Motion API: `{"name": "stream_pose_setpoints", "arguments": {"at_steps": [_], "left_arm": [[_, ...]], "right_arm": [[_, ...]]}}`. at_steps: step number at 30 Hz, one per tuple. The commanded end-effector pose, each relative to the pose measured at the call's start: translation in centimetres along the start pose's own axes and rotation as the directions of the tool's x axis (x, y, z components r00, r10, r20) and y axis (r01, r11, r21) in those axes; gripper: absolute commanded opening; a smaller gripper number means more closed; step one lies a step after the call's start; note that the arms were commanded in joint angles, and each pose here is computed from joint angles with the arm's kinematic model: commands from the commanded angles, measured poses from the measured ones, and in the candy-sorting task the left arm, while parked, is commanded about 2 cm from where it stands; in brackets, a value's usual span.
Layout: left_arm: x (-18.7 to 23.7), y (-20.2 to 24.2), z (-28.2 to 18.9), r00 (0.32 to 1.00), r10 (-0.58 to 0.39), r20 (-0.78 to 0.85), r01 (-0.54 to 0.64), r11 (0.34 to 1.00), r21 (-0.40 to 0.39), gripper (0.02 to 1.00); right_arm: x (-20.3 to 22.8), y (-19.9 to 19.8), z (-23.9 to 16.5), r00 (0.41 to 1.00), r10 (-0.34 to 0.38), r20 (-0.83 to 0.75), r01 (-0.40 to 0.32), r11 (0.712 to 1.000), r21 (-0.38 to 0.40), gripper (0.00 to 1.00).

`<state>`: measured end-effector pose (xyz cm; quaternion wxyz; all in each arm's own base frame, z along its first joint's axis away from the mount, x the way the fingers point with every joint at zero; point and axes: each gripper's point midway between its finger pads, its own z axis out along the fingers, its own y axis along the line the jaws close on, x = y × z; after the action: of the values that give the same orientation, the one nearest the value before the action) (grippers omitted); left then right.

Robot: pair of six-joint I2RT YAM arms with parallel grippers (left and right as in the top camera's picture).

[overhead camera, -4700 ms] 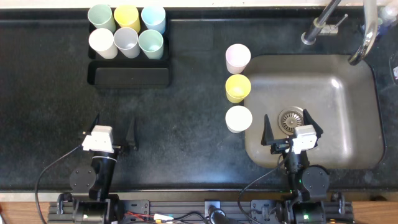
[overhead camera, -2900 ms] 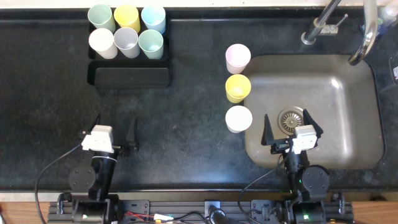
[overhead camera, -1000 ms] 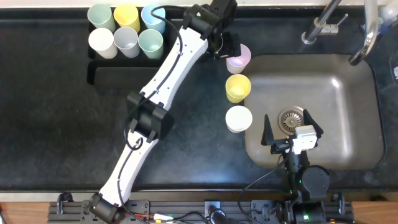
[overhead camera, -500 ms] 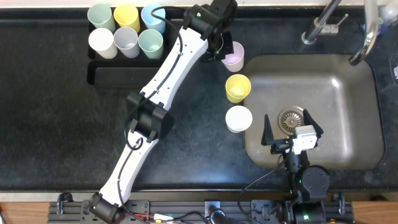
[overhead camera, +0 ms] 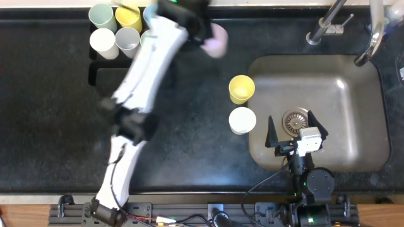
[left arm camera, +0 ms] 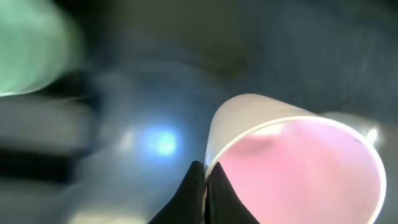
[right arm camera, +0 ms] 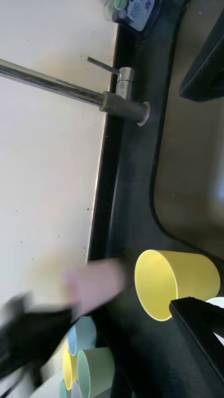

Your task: Store Cups

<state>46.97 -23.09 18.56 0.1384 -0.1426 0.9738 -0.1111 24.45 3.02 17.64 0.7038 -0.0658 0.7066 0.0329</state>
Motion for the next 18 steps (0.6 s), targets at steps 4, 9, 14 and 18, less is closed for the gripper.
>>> {"name": "stream_pose_setpoints", "arguments": {"at_steps": [4, 9, 14, 18], "left_arm": [[-4.5, 13.2, -18.0, 0.918, -0.156, 0.365, 0.221, 0.965, -0.143, 0.036], [-1.7, 21.1, -18.8, 0.904, -0.275, 0.326, 0.366, 0.893, -0.261, 0.036], [0.3, 26.6, -14.4, 0.867, -0.413, 0.278, 0.48, 0.843, -0.244, 0.036], [1.1, 28.7, -10.6, 0.838, -0.5, 0.218, 0.539, 0.819, -0.195, 0.036]], "right_arm": [[0.4, 0.2, 0.0, 1.0, 0.0, 0.0, 0.0, 1.0, -0.01, 0.993], [0.4, 0.2, 0.0, 1.0, 0.0, 0.0, 0.0, 1.0, -0.01, 0.998], [0.4, 0.2, 0.0, 1.0, 0.0, 0.0, 0.0, 1.0, -0.01, 0.998], [0.4, 0.2, 0.0, 1.0, 0.0, 0.0, 0.0, 1.0, -0.01, 0.998]]}}
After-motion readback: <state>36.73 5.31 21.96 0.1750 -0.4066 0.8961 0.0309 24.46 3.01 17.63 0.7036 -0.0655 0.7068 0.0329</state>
